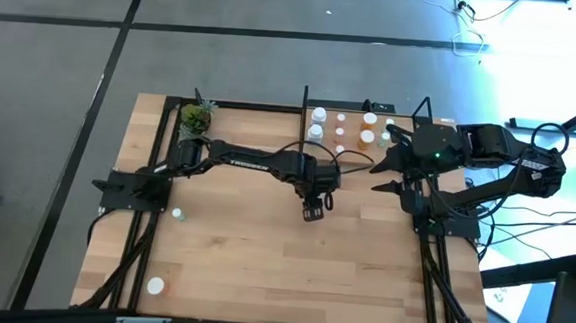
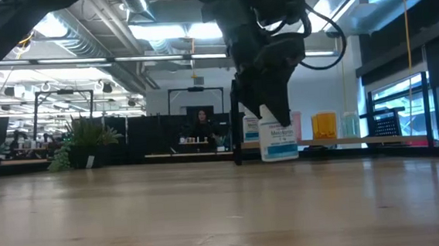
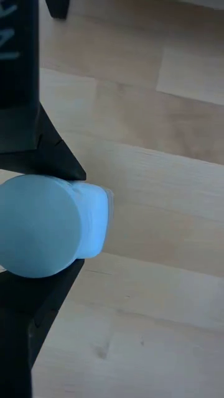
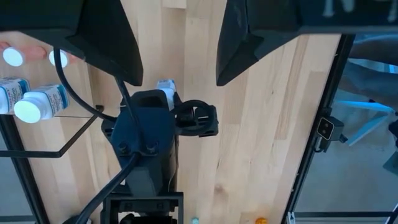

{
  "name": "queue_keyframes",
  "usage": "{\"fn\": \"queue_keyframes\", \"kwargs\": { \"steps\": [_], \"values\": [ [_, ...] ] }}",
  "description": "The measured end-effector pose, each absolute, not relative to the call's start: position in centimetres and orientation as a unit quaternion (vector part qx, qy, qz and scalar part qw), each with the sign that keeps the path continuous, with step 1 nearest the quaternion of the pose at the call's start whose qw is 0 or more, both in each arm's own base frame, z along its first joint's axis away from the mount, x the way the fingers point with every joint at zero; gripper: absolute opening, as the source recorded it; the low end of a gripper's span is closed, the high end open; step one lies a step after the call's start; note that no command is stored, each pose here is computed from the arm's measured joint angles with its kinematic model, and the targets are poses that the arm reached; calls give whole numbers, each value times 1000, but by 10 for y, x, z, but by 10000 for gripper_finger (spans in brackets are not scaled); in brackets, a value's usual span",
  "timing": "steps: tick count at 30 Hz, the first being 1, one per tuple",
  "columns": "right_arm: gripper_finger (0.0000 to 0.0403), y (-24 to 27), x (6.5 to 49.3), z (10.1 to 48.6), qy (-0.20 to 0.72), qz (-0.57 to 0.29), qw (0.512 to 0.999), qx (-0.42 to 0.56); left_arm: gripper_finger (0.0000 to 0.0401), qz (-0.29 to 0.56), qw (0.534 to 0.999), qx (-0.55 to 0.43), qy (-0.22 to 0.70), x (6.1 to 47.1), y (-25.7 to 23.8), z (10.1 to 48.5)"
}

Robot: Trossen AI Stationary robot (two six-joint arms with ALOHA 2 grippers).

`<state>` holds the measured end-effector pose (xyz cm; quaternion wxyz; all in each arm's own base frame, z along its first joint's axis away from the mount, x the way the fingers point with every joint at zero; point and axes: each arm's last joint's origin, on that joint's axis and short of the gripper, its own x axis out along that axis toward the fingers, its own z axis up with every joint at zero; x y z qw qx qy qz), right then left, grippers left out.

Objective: Pick and place medicine bottles onto shelf by color
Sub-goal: Put the white pill bottle on the shelf aligned with the other white pill bottles

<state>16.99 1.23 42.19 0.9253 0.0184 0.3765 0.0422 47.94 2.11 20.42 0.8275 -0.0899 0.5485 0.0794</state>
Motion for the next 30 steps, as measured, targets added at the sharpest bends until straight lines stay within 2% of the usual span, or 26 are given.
{"fn": "queue_keyframes", "kwargs": {
  "steps": [30],
  "values": [
    [205, 12, 170, 422, 377, 42, 925, 17, 188, 88, 824, -102, 550, 479, 21, 204]
  ]
}}
